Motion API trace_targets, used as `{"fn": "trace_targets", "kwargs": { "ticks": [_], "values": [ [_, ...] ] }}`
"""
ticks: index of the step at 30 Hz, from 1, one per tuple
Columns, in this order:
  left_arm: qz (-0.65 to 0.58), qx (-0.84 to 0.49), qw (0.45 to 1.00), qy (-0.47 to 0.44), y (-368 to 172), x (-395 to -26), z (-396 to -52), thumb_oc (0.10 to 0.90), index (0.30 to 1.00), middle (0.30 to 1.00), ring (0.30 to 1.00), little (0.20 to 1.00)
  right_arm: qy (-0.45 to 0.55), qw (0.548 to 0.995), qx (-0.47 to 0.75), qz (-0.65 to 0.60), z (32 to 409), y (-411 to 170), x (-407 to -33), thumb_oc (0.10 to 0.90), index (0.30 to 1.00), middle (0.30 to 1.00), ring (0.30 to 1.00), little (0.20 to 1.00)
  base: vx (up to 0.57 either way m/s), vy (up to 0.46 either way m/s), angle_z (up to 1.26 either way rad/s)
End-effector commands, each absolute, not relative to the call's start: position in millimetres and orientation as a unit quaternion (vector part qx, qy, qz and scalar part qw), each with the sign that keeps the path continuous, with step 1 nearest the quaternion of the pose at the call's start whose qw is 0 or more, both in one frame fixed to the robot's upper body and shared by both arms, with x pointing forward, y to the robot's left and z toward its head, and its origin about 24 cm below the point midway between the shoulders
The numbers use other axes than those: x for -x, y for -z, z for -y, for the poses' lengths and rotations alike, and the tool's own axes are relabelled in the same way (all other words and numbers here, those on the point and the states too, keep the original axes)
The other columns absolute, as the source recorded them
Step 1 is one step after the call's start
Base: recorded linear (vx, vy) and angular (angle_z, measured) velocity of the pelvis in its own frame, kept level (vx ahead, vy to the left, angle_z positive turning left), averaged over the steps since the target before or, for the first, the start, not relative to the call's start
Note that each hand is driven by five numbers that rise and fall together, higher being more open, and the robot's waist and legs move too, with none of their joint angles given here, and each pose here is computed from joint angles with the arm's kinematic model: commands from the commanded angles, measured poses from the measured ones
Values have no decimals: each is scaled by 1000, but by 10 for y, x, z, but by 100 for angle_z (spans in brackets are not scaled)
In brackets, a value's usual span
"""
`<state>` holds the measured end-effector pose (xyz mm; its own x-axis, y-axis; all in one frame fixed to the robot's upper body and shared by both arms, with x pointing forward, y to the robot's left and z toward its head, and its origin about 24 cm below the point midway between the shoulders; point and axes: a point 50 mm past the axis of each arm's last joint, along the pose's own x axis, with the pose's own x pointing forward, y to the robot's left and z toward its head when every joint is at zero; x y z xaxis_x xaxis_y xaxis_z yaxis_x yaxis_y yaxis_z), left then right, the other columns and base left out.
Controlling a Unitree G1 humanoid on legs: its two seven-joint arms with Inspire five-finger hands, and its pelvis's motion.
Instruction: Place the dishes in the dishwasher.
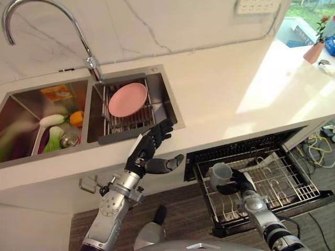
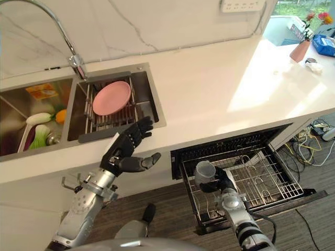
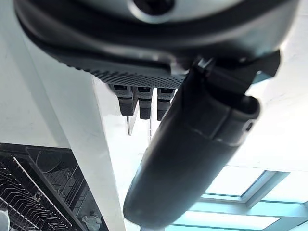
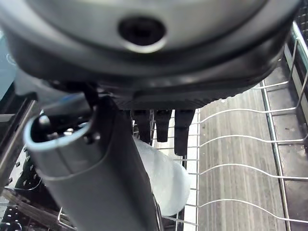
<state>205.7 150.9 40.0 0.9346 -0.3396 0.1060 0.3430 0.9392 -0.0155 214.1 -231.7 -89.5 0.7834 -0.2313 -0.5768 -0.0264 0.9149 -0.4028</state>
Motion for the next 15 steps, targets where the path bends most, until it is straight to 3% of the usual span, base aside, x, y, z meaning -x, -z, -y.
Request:
{"fn": "trace_targets", "kwargs": {
  "ticks": [1,15],
  "values": [
    [-211,-92,973,13,412,-1543,-2375,800,900,900,900,900,77,946,224,-221,2370,516,-2474,800,900,900,900,900,0,0,0],
    [-141,-88,985,-48,153,-1702,-2501,800,900,900,900,900,129,977,152,-72,2413,-35,-2480,800,900,900,900,900,-9,-43,-13]
  ]
}}
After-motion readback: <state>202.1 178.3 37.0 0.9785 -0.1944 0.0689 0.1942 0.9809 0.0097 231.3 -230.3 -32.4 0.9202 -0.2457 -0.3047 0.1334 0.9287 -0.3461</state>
